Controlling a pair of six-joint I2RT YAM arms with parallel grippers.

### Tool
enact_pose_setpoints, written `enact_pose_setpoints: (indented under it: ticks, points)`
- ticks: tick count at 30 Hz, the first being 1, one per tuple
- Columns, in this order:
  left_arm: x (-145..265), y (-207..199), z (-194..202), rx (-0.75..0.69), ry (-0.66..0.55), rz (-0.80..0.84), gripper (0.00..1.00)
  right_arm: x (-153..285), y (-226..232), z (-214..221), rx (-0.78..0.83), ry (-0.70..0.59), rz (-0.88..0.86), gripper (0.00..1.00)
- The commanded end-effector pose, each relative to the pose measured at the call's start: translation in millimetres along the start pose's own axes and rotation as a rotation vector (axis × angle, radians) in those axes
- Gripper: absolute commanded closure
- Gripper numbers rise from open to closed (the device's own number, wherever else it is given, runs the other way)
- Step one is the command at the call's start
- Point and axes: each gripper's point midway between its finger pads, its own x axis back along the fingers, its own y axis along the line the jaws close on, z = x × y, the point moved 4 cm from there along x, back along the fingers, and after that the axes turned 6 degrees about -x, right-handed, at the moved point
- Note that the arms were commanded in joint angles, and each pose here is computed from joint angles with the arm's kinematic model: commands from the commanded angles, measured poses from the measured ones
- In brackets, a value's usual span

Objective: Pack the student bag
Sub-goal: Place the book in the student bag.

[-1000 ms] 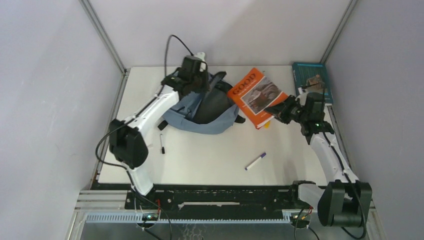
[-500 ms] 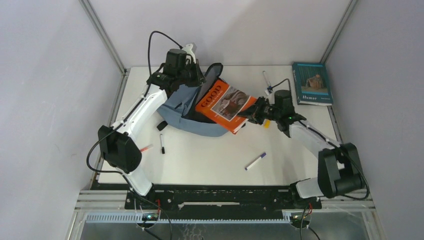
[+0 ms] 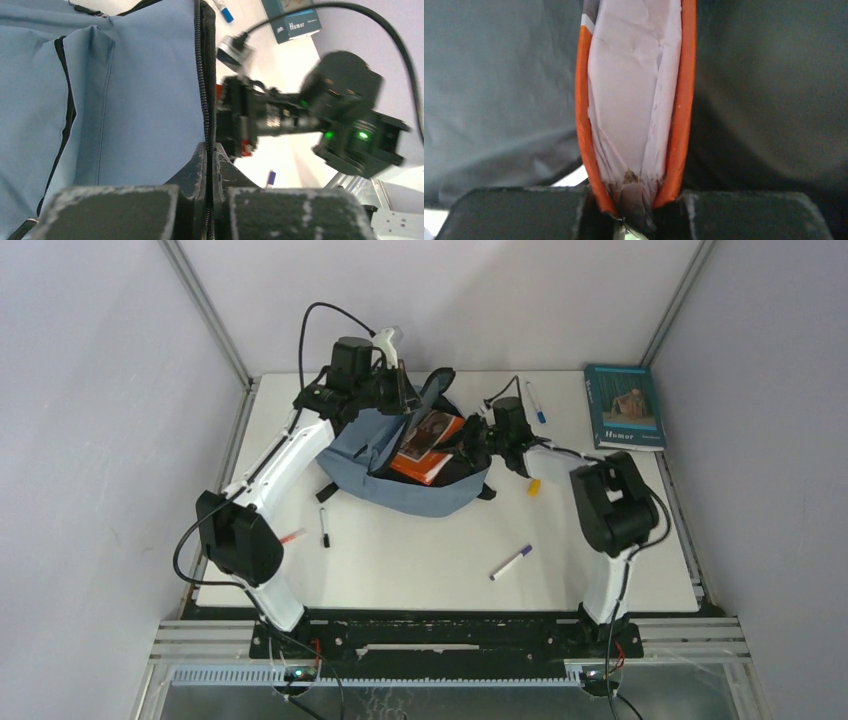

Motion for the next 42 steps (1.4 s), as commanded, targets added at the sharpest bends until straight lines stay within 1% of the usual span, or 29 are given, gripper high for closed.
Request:
enact_pose_setpoints:
  ticks: [1, 10, 15, 16, 18, 19, 20, 21, 24, 26, 32, 35, 38, 42]
  points:
    - [22.8, -28.1, -23.5, -0.081, -0.100, 0.132, 1.00, -32.6, 40.0, -20.0, 0.057, -0.009, -0.125, 1.00]
    - [34.4, -37.2, -30.1, -0.112, -0.116, 0.183, 1.00, -94.0, 38.8, -35.2, 0.048, 0.023, -0.088, 1.00]
    - [39.5, -37.5, -31.8, -0.109, -0.156, 0.194, 1.00, -114.9, 35.1, -43.7, 0.035, 0.036, -0.077, 1.00]
    - [39.3, -36.3, -30.9, -0.104, -0.161, 0.191, 1.00, -114.8, 36.8, -43.6, 0.027, 0.051, -0.083, 0.97]
    - [39.1, -33.3, -29.0, -0.094, -0.162, 0.182, 1.00, -109.2, 42.0, -39.7, 0.040, 0.063, -0.092, 0.77]
    - [38.1, -30.3, -27.1, -0.089, -0.160, 0.169, 1.00, -104.4, 44.8, -38.1, 0.061, 0.050, -0.078, 0.64]
    - [37.6, -28.3, -26.2, -0.086, -0.163, 0.159, 1.00, -99.3, 46.5, -37.8, 0.088, 0.031, -0.057, 0.54]
    - [36.1, -25.5, -25.3, -0.080, -0.166, 0.150, 1.00, -94.4, 46.6, -37.1, 0.108, 0.013, -0.034, 0.45]
    - [31.8, -17.6, -24.7, -0.058, -0.176, 0.118, 1.00, -78.7, 46.4, -38.6, 0.143, -0.040, 0.007, 0.28]
    - [28.3, -13.2, -24.9, -0.040, -0.180, 0.104, 1.00, -68.3, 45.1, -39.0, 0.152, -0.059, 0.025, 0.24]
    - [17.6, 0.9, -25.1, 0.025, -0.204, 0.060, 1.00, -40.5, 20.2, -28.8, 0.136, -0.089, 0.117, 0.18]
    - [15.2, 7.2, -25.0, 0.056, -0.237, 0.045, 1.00, -29.1, 12.4, -20.4, 0.144, -0.074, 0.147, 0.17]
    - [10.7, 14.3, -22.4, 0.079, -0.238, 0.027, 1.00, -15.2, 4.9, -15.5, 0.165, -0.084, 0.190, 0.17]
    - [6.5, 20.7, -20.0, 0.083, -0.236, -0.002, 1.00, 6.9, 8.2, -4.8, 0.243, -0.089, 0.226, 0.17]
